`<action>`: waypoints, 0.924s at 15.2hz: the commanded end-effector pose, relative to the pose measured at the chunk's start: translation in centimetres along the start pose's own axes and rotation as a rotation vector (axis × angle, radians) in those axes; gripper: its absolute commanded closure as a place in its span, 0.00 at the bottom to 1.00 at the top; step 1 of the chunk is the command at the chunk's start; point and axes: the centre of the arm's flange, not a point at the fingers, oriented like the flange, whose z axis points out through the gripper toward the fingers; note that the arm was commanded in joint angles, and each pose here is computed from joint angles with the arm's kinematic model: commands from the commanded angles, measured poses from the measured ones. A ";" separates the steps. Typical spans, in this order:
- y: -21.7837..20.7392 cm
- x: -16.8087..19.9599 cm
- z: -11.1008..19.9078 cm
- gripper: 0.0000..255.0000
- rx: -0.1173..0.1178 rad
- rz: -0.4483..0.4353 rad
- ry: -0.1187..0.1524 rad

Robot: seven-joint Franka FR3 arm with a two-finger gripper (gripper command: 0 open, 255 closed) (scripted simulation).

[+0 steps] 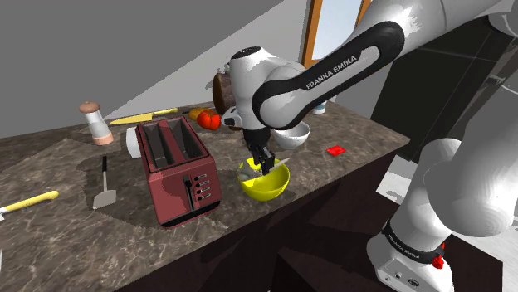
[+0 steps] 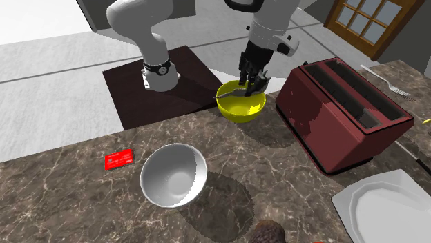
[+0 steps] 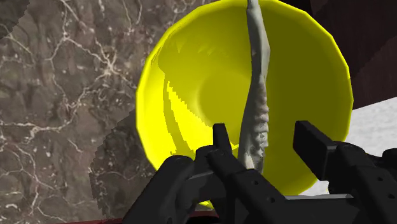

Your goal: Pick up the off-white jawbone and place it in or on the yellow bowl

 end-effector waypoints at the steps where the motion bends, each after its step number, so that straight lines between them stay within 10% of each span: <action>1: 0.0 0.0 0.0 0.00 0.000 0.000 0.000; 14: 0.0 0.0 -5.0 0.00 0.000 0.000 0.000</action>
